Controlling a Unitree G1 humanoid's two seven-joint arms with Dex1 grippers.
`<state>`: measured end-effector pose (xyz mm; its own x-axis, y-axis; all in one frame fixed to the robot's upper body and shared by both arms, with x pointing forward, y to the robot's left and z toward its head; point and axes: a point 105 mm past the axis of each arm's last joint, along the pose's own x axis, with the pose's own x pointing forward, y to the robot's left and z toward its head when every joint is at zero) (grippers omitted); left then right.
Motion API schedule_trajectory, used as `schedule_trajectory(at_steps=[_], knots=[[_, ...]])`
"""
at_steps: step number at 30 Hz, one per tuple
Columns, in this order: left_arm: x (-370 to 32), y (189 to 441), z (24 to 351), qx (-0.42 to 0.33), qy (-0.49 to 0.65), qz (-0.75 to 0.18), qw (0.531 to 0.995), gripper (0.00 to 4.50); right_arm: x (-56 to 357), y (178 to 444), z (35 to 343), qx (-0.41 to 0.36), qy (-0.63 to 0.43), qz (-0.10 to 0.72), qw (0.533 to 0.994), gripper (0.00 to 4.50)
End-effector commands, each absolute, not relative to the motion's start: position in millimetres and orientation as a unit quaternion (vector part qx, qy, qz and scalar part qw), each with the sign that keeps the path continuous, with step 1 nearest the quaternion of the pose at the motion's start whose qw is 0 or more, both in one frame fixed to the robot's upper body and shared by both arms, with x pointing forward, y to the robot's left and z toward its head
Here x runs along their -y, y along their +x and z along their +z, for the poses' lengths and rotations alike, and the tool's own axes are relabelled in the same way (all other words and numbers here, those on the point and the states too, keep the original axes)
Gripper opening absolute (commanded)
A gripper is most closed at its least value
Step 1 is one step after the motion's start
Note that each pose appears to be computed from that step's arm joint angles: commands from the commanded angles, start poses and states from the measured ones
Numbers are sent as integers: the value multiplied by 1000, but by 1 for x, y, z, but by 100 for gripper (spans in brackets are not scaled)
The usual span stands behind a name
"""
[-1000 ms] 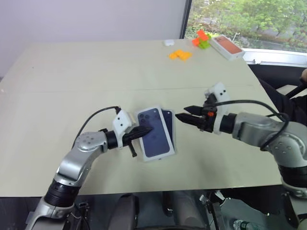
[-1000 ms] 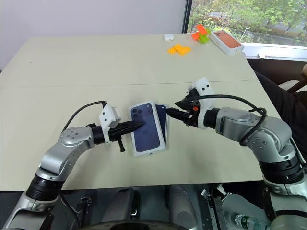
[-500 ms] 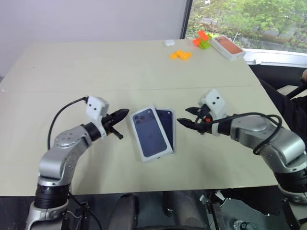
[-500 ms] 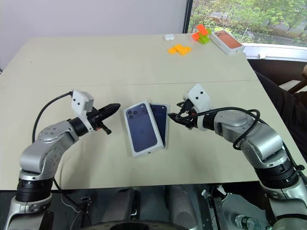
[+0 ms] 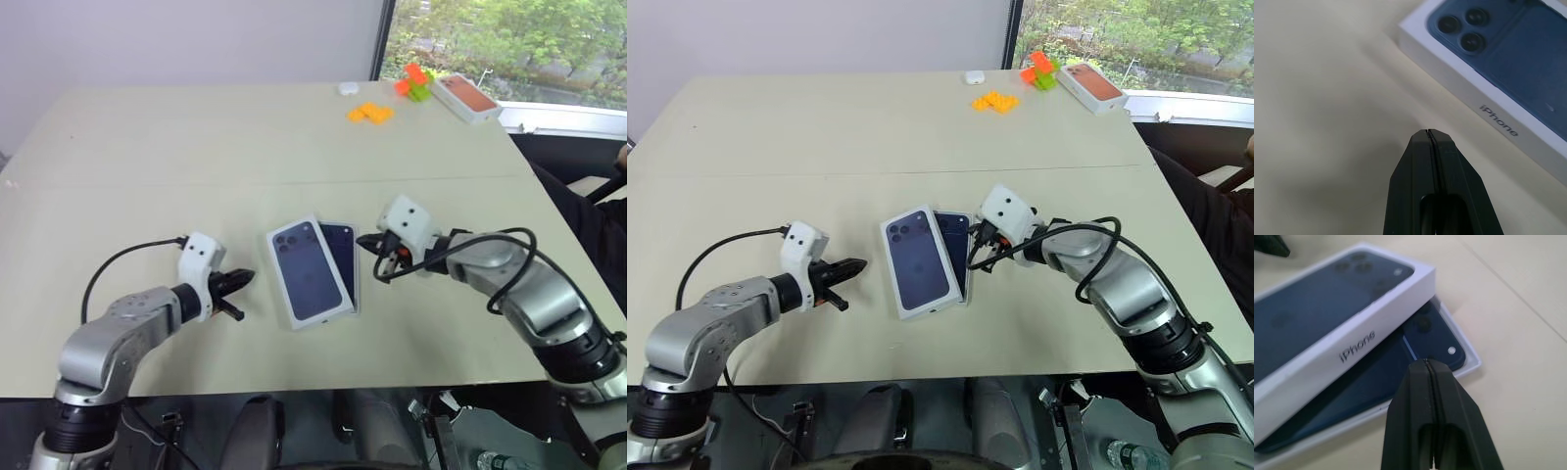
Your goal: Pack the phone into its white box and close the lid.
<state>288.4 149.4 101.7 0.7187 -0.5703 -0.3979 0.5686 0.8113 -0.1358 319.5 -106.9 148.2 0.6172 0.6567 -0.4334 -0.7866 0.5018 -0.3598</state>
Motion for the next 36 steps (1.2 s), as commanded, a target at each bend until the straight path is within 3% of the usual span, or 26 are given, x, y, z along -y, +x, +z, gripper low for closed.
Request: schedule_trajectory(at_steps=[1,6,19,36], knots=[[-133,287,106,-209,20,-330,920,0,101,321,154,-103,-286,425,853,2],[-117,290,101,-219,33,-333,917,0,95,323,149,-110,-283,429,851,2],[-82,305,128,-136,-4,-350,927,0,72,305,140,-121,-274,466,833,2],[-64,308,128,-133,-8,-372,919,0,86,318,145,-120,-269,411,863,2]])
